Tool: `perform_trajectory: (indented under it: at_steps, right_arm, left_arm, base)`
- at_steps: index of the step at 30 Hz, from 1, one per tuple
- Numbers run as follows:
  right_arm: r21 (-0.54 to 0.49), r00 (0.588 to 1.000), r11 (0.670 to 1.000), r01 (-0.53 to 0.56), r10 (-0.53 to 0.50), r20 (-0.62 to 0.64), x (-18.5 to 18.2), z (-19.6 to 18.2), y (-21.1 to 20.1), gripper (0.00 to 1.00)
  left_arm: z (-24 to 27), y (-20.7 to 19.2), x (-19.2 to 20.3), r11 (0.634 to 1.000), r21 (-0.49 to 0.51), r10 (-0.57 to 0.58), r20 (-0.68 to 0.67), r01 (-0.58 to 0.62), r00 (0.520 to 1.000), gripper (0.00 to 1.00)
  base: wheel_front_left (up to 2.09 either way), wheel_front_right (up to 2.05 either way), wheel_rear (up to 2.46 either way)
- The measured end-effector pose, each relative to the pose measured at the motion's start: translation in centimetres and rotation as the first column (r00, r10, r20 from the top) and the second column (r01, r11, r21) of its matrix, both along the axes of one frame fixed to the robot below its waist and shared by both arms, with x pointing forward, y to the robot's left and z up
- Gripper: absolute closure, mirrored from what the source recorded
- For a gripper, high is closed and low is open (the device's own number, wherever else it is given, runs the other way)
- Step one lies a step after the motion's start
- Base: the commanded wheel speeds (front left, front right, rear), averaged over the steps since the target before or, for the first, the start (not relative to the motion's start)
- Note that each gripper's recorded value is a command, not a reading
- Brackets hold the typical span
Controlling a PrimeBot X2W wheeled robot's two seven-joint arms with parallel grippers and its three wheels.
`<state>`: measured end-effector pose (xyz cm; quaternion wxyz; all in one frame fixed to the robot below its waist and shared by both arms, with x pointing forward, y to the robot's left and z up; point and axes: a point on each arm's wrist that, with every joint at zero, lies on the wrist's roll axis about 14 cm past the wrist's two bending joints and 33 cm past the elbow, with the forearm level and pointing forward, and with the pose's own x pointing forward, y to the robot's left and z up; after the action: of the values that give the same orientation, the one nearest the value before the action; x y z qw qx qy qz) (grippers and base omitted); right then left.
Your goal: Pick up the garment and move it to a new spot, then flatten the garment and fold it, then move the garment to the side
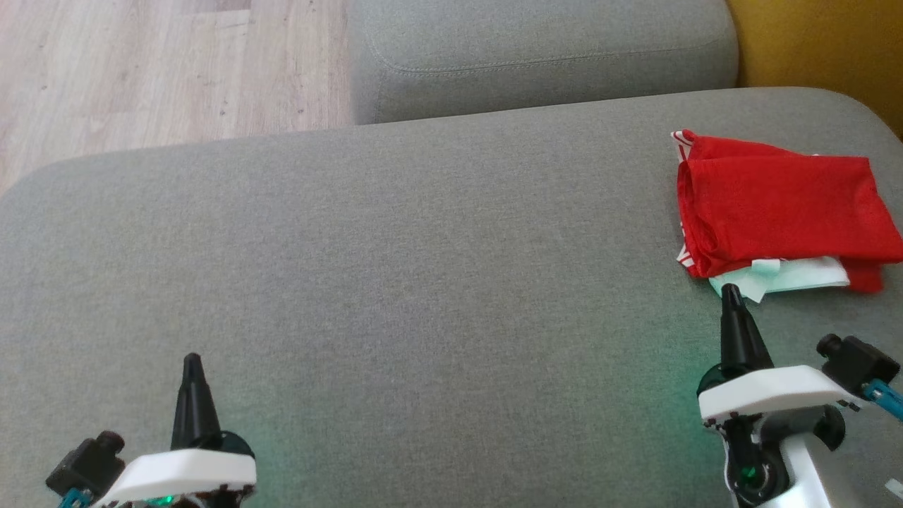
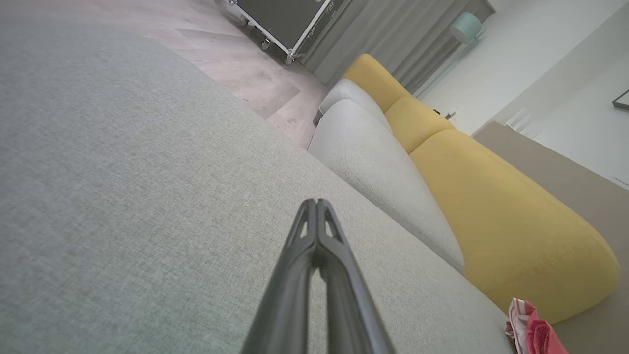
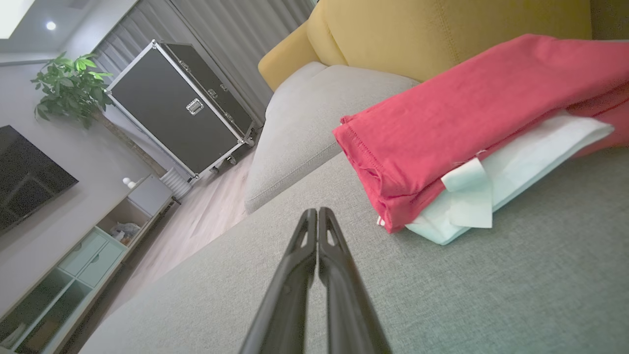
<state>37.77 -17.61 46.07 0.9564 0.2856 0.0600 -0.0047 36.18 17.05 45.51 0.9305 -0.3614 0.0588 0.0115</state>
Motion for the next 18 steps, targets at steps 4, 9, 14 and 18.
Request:
perform_trajectory:
  at_steps: [4,9,14,18]
  right_arm:
    - [0.044,1.0,0.999,0.012,-0.012,-0.002,0.06,0.1,-0.17,1.0]
    - [0.1,1.0,0.995,0.029,-0.028,-0.008,0.05,0.1,-0.44,1.0]
    - [0.166,0.999,0.985,0.047,-0.045,-0.014,0.11,0.21,-0.75,1.0]
    - [0.21,0.999,0.976,0.054,-0.052,-0.018,0.16,0.29,-0.85,1.0]
  left_arm:
    - [-0.05,0.18,0.02,0.999,-0.037,0.009,-0.008,-0.009,1.0,1.0]
    - [0.19,0.36,0.24,0.996,-0.081,0.02,-0.006,-0.021,1.0,1.0]
    - [0.31,0.44,0.35,0.99,-0.138,0.027,-0.011,-0.028,1.0,1.0]
    - [0.39,0.46,0.46,0.984,-0.174,0.028,-0.015,-0.031,0.999,1.0]
  base:
    - [0.0,0.0,0.0]
    - [0.0,0.0,0.0]
    - [0.0,0.0,0.0]
    - [0.0,0.0,0.0]
